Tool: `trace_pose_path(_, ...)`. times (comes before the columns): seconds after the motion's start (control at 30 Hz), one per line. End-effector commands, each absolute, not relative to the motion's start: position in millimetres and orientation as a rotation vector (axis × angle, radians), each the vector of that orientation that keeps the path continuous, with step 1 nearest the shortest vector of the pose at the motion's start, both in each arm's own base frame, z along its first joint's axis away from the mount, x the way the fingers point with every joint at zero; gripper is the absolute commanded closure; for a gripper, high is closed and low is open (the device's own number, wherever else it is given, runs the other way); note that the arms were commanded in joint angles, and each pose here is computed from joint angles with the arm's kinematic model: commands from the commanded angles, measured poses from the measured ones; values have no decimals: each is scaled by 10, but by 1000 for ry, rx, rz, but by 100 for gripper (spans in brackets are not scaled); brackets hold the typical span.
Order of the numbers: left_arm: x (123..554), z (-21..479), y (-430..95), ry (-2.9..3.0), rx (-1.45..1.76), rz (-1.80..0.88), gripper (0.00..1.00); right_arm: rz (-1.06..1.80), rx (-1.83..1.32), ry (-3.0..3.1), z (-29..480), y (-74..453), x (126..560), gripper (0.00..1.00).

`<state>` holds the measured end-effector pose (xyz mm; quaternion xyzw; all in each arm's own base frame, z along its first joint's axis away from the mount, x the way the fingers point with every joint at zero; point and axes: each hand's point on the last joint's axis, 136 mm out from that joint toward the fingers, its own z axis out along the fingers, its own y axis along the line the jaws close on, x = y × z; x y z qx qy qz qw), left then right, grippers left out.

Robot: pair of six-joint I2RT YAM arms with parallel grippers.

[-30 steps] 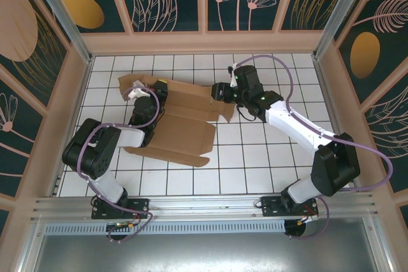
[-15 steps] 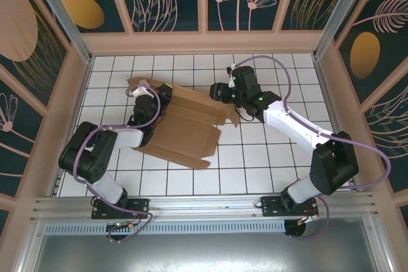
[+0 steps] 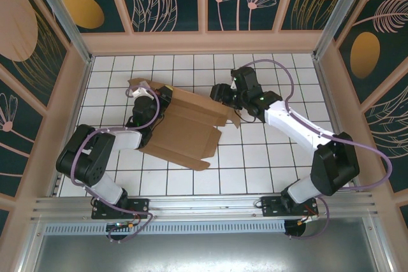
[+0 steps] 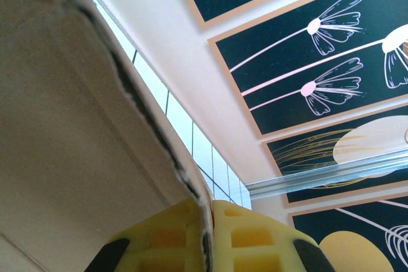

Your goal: Fold the paper box

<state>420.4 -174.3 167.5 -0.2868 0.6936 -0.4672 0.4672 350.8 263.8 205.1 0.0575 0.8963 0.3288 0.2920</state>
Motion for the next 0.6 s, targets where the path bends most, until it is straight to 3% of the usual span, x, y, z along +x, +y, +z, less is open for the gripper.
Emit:
trace_pose_path(0.0, 4161, 1484, -1730, 1794, -671, -1076, 100, 904, 258, 2348, 2329, 2482, 3400, 47)
trace_pose_path(0.2, 4199, 1467, -1751, 1798, -692, -1097, 100, 868, 222, 2397, 2251, 2373, 3278, 44)
trace_pose_path(0.57, 4232, 1496, -1746, 1796, -696, -1093, 100, 1007, 154, 2520, 1946, 2761, 3123, 43)
